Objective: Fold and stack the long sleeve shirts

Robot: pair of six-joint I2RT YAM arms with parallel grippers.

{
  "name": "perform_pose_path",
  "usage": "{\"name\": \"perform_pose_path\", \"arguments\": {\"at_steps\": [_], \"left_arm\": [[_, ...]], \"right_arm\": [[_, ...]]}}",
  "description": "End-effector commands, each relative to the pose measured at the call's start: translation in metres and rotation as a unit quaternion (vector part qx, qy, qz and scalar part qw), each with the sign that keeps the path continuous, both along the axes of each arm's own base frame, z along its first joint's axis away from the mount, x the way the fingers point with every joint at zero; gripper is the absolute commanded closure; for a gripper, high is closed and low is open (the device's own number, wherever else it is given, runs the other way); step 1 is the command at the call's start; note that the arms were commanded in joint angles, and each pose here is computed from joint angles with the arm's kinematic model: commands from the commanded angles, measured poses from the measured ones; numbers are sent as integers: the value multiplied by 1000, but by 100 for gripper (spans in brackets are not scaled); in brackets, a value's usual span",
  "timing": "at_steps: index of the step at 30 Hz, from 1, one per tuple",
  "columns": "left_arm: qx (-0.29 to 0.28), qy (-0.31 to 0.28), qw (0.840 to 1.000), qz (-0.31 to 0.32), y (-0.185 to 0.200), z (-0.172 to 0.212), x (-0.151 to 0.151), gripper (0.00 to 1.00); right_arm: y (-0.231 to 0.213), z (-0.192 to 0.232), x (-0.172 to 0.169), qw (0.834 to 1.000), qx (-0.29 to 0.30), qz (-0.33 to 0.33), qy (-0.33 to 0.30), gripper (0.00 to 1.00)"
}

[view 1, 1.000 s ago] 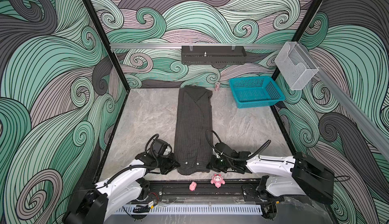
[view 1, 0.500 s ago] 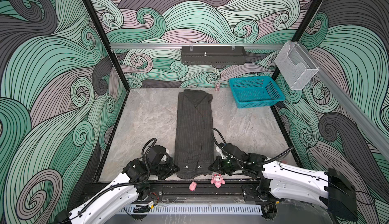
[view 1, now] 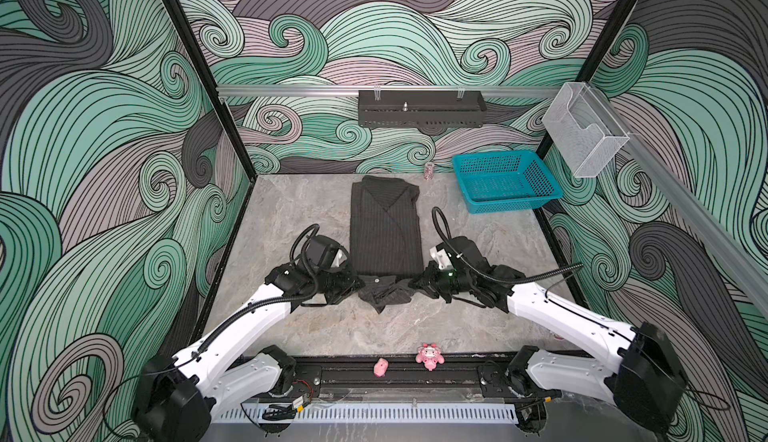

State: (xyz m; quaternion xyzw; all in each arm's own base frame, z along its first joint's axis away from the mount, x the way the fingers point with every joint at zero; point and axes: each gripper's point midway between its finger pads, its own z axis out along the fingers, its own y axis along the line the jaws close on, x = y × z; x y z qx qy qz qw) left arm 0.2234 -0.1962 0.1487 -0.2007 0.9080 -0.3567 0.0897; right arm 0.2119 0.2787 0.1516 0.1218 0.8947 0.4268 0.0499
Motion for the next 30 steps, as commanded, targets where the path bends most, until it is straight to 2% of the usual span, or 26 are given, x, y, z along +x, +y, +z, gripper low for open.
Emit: {"name": "perform_pose_path", "arguments": {"at_steps": [1, 7, 15, 26, 30], "left_arm": [[-19, -27, 999, -11, 0, 18, 31, 99], [-33, -2, 999, -23, -3, 18, 72, 100], [-31, 3, 999, -11, -2, 9, 119, 100], [-30, 13, 999, 1, 1, -8, 176, 100], [-26, 32, 999, 6, 2, -26, 191, 100]], "right_arm": [[6, 8, 17, 1000, 17, 20, 7, 100], [3, 9, 65, 1000, 22, 1, 15, 100], [-11, -1, 124, 999, 23, -19, 23, 100], [-9, -22, 187, 999, 17, -24, 34, 100], [-6, -36, 205, 999, 16, -27, 44, 100]]}}
